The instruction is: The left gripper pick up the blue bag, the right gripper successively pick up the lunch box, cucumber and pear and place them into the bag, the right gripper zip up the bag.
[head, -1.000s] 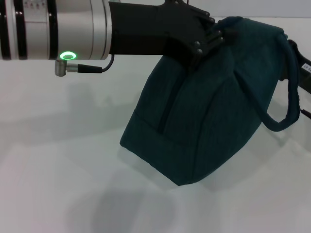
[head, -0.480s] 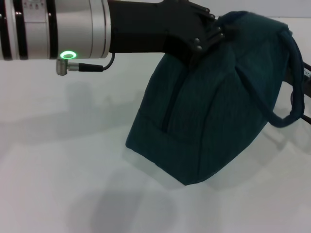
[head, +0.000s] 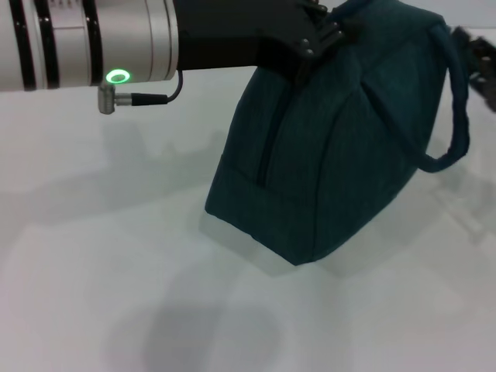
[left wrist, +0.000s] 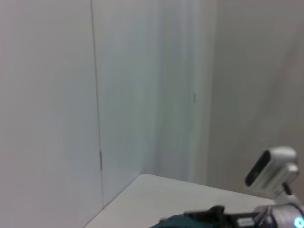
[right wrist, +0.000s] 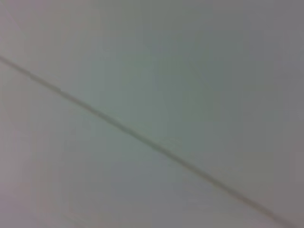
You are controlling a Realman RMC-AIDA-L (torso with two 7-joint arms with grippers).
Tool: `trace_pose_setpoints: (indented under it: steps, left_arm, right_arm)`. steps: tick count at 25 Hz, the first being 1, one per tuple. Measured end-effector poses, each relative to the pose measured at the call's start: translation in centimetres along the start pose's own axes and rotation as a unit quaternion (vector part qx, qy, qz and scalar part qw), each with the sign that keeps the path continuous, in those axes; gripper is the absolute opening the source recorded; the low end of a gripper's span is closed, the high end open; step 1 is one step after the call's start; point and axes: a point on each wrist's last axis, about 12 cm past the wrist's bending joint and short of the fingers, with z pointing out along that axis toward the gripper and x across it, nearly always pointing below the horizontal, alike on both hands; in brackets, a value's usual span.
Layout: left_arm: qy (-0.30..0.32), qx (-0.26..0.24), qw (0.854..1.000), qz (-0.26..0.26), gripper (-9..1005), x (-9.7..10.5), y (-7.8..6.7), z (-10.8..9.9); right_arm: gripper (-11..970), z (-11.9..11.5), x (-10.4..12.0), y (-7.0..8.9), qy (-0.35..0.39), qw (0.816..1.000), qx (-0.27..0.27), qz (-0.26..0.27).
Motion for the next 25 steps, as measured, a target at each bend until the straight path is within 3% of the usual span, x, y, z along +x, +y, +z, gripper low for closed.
trace_pose_setpoints:
  steps: [7, 15, 25]
  left_arm:
    - [0.003, 0.004, 1.0, 0.007, 44, 1.5, 0.4, 0.9]
    - [-0.006, 0.028, 1.0, 0.011, 54, 4.1, 2.1, 3.0]
    - [-0.043, 0.037, 0.997, 0.049, 67, 4.3, 3.5, 3.7]
  right_arm:
    - [578, -3.9, -2.3, 0.3, -0.079, 0.996, -0.017, -0.045]
    - [845, -4.9, -2.8, 0.5, -0.09, 0.994, -0.022, -0.057]
    - [845, -5.2, -2.5, 0.4, -0.093, 0.994, -0.016, -0.058]
